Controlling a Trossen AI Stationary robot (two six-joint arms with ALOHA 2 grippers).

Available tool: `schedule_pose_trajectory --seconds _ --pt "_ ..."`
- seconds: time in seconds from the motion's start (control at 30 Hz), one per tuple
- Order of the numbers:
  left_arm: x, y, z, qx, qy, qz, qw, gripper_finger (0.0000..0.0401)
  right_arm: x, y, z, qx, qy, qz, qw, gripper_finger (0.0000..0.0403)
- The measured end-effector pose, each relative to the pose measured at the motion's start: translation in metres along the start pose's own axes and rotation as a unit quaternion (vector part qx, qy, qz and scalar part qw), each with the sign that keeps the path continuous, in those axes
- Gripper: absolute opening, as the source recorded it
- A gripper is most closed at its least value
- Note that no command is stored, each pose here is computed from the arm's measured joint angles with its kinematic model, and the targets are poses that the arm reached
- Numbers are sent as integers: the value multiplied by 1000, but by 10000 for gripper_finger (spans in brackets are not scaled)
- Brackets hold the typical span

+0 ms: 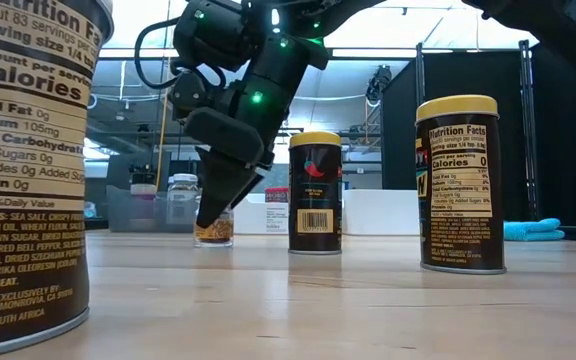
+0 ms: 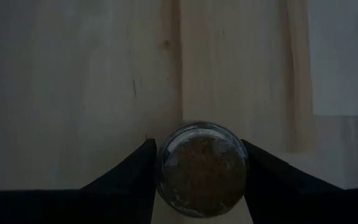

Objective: Sort spices by type
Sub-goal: Put the brown seasoning bottle into the top black bin

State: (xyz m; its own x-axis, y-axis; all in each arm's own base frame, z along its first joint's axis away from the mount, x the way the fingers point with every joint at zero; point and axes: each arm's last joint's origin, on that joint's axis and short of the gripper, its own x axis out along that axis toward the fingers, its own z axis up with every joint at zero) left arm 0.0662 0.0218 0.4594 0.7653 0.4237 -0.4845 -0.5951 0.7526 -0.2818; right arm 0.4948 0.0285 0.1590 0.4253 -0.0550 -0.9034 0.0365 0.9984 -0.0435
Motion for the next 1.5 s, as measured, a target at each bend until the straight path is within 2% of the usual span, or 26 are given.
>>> schedule_pose_trajectory --seconds 0.6,1.1,1.5 --pt "0 0 0 -1 0 0 1000 301 -2 1 -1 30 13 27 999 194" --pt "0 0 0 -2 0 0 1000 301 -40 -11 26 21 -11 25 999 194" --pt "0 0 0 -2 0 0 1000 301 -82 -15 42 10 -18 24 999 194"
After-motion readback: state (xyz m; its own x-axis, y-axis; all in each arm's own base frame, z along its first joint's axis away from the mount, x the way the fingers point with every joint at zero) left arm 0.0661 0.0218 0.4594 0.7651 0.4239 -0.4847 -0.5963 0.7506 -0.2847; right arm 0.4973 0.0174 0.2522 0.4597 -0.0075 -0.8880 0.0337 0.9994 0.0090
